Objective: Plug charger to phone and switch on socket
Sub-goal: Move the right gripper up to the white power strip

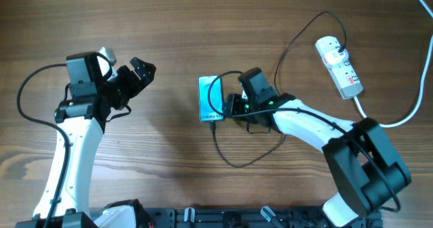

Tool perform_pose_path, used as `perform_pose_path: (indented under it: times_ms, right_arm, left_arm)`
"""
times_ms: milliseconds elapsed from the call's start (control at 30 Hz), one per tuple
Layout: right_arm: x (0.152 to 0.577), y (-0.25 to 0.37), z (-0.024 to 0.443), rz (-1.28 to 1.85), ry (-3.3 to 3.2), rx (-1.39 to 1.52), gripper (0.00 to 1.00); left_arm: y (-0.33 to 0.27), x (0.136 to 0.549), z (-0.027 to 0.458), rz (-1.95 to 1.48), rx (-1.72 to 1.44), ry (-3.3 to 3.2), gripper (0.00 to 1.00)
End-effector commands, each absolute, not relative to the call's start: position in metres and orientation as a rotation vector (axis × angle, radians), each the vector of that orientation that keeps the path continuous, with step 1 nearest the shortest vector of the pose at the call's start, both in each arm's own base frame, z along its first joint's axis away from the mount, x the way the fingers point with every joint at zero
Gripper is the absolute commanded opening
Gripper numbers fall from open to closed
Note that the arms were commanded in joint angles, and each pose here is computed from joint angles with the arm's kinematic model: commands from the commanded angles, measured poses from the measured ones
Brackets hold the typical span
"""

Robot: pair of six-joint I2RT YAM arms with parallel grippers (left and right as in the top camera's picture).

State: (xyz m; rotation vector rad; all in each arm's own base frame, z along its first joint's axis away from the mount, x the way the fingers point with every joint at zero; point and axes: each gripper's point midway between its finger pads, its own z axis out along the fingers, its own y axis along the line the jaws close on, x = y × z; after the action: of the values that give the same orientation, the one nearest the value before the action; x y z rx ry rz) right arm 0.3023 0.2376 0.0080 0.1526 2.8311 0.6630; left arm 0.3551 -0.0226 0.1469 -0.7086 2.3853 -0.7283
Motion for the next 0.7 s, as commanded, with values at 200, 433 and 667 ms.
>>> perform_pose_path:
  times_ms: [200,433,667]
  right_arm:
    - [0.302,0.238,0.122,0.55,2.943,-0.104,0.76]
    - [0.318,0.196,0.166,0.351,2.92,-0.19,1.0]
    - [0.336,0.172,0.165,0.2,2.87,-0.13,1.0]
  left_arm:
    - [-0.018,0.356,0.145,-0.705,-0.696,2.389,1.0]
    - [-0.018,0.356,0.145,-0.705,-0.696,2.389,1.0]
    - [-0.018,0.356,0.145,-0.705,-0.696,2.389,1.0]
